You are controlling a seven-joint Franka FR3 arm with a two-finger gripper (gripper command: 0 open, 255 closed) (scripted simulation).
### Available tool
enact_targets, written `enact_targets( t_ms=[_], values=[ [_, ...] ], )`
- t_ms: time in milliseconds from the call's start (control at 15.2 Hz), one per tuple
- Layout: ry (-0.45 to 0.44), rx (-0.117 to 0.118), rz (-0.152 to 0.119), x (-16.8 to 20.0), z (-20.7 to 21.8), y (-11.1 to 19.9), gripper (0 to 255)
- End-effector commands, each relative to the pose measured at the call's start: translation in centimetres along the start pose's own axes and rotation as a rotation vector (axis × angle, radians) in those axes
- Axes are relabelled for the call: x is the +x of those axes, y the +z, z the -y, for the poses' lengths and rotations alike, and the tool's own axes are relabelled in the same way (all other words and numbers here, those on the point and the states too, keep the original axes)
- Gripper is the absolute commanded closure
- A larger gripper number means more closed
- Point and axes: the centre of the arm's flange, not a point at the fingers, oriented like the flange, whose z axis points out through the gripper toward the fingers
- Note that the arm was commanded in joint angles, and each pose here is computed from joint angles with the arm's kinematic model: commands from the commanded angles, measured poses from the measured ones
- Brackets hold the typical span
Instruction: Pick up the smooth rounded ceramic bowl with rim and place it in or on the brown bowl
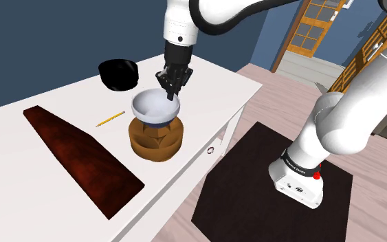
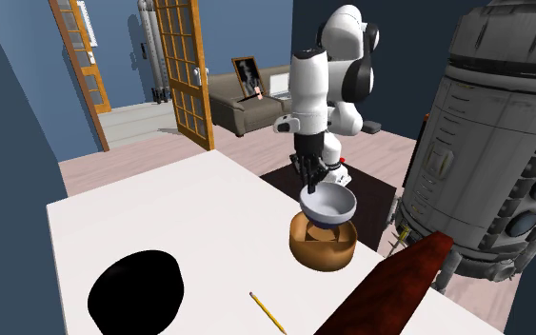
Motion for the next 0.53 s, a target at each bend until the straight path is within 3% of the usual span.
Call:
enact_targets(
  t_ms=[0,198,462],
  values=[
    [0.000,0.001,-0.001,0.0,-0.2,1.0,255],
    [0.000,0.001,-0.001,0.0,-0.4,2.9,255],
    [0.000,0.001,-0.001,0.0,-0.4,2.9,255]
  ],
)
